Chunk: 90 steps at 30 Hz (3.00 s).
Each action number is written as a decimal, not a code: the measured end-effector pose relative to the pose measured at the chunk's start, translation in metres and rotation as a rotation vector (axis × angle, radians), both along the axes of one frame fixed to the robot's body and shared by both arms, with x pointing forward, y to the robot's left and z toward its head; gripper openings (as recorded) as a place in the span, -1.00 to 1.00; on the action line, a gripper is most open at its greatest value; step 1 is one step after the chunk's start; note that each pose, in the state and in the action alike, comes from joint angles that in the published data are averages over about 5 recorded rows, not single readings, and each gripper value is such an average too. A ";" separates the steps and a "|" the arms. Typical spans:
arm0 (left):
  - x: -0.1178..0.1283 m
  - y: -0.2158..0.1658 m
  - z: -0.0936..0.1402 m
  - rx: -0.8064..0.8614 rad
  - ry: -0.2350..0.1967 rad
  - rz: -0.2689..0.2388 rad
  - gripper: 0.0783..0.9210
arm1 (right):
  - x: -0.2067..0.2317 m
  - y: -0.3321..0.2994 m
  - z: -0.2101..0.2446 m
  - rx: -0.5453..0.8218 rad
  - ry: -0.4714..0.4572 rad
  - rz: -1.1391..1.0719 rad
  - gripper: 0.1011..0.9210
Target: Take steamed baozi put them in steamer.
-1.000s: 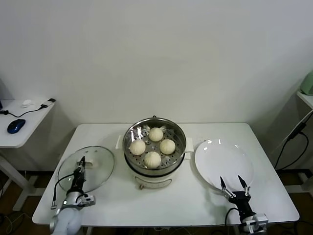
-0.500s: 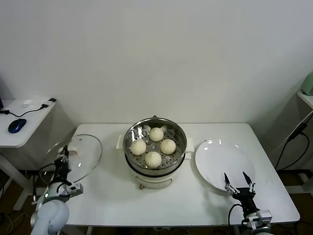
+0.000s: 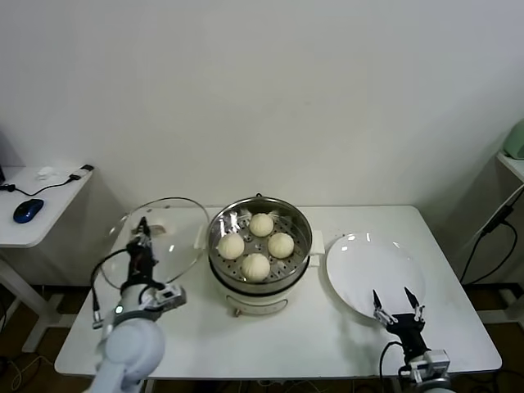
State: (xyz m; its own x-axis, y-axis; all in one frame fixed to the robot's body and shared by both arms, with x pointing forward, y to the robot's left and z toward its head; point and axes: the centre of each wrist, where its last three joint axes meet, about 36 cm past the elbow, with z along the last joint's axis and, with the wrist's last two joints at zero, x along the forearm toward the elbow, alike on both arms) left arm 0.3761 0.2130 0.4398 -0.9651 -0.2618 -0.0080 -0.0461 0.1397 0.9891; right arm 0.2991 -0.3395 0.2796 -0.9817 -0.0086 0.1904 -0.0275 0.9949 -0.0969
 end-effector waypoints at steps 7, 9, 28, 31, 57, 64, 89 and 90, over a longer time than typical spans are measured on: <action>0.004 -0.068 0.006 -0.035 0.011 -0.049 -0.87 | -0.003 -0.003 -0.005 -0.008 0.003 0.003 0.76; 0.005 -0.086 0.008 -0.040 0.008 -0.064 -0.87 | -0.003 -0.004 -0.007 -0.011 0.003 0.001 0.76; 0.025 -0.200 0.008 -0.021 -0.006 -0.192 -0.87 | -0.015 -0.010 -0.022 -0.001 -0.003 -0.053 0.76; 0.030 -0.204 0.002 0.000 0.003 -0.193 -0.87 | -0.015 -0.011 -0.023 -0.001 -0.008 -0.063 0.76; 0.041 -0.198 -0.030 0.093 0.045 -0.154 -0.87 | -0.014 -0.005 -0.028 -0.021 -0.053 -0.086 0.76; 0.034 -0.197 -0.032 0.089 0.058 -0.162 -0.61 | -0.016 -0.003 -0.029 -0.023 -0.061 -0.082 0.76; -0.012 -0.127 0.011 -0.194 -0.013 -0.166 0.76 | -0.014 -0.001 -0.015 0.006 -0.075 -0.083 0.76; -0.013 -0.120 0.013 -0.228 -0.016 -0.159 0.77 | -0.013 -0.001 -0.015 0.009 -0.078 -0.080 0.76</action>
State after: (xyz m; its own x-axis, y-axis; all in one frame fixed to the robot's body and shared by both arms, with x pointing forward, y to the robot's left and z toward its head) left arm 0.3630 0.0930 0.4528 -0.9944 -0.1042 0.0180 -0.0214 0.3655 0.9306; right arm 0.2856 -0.3409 0.2649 -0.9911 0.0694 0.1132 0.0598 0.9945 -0.0865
